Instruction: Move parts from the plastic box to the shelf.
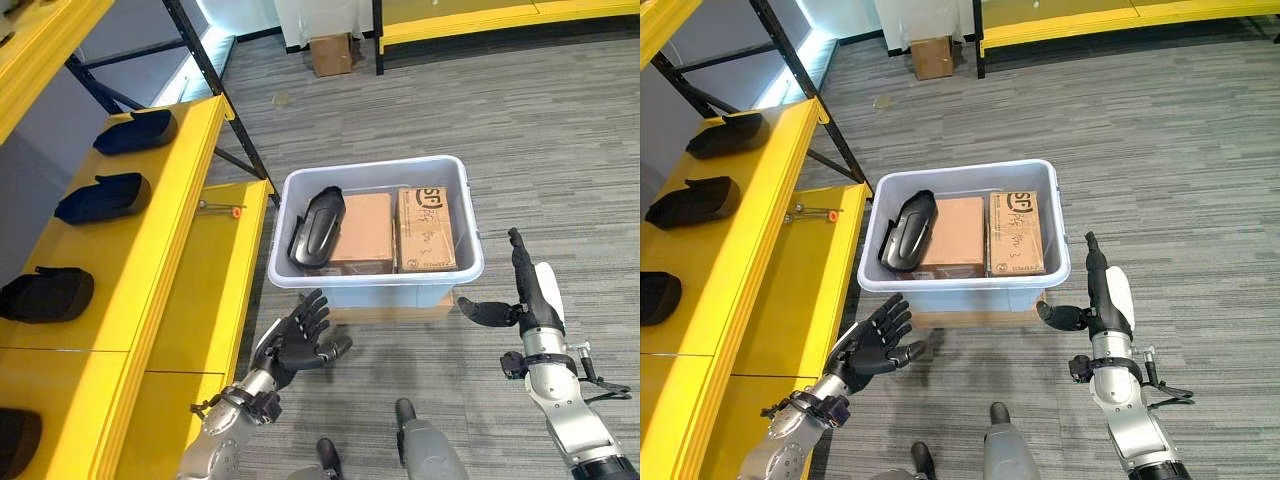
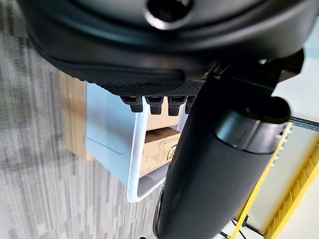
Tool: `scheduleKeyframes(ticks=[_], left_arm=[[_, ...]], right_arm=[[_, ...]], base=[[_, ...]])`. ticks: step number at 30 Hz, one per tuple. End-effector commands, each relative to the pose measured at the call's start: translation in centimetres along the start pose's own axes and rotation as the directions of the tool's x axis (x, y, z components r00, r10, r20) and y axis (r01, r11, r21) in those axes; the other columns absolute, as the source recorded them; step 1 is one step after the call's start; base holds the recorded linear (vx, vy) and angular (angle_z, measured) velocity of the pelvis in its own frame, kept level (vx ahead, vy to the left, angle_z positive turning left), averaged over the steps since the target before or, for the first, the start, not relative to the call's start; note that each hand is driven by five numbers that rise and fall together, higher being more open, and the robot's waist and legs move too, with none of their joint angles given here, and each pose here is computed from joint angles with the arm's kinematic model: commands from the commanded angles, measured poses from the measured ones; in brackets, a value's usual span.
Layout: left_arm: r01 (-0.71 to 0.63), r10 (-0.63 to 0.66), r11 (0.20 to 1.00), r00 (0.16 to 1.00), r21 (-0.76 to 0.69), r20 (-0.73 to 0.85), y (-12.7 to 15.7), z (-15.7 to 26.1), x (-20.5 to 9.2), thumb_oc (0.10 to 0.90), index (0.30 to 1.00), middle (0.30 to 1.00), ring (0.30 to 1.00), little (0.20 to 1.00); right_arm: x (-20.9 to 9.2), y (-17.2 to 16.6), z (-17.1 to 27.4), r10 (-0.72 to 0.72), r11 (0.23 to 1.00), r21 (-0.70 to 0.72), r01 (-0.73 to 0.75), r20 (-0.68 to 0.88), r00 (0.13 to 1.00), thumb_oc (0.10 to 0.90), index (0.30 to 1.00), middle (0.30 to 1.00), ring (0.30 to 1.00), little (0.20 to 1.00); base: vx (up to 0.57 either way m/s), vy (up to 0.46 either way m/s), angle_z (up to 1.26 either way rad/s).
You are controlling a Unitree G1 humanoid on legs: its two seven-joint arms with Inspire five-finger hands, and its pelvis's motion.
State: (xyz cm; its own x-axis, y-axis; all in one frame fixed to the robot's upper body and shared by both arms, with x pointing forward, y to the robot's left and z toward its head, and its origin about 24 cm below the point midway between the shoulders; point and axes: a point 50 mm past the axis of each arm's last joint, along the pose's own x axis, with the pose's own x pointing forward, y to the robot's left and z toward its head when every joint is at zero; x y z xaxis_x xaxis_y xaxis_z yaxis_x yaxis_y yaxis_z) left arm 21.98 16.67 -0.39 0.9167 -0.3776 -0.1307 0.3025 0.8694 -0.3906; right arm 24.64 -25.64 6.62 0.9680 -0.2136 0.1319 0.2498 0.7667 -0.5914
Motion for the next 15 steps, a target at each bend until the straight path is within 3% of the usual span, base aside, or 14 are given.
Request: scheduleKeyframes(ticks=[1,8,15], left_arm=[[0.054,-0.06,0.998,0.973,0.033,0.223,-0.4,4.1,0.6,0.9,1.0,1.0,1.0,1.0],[-0.004,-0.007,0.999,0.974,0.048,0.225,0.6,4.4,0.3,0.9,1.0,1.0,1.0,1.0],[-0.01,0.001,0.999,0.975,0.041,0.221,1.3,4.0,-0.3,0.9,1.0,1.0,1.0,1.0]], right_arm=[[0.8,-0.9,5.1,-0.008,1.0,-0.011,0.012,0.295,0.955,0.9,1.0,1.0,1.0,1.0],[0.7,0.6,5.2,0.029,0.999,0.023,-0.037,0.297,0.954,0.9,1.0,1.0,1.0,1.0],[0.4,0.8,4.9,0.051,0.997,0.038,-0.063,0.272,0.961,0.9,1.0,1.0,1.0,1.0]], base=[[0.06,-0.136,0.03],[0.03,-0.214,0.07],[0.14,0.129,-0.06]])
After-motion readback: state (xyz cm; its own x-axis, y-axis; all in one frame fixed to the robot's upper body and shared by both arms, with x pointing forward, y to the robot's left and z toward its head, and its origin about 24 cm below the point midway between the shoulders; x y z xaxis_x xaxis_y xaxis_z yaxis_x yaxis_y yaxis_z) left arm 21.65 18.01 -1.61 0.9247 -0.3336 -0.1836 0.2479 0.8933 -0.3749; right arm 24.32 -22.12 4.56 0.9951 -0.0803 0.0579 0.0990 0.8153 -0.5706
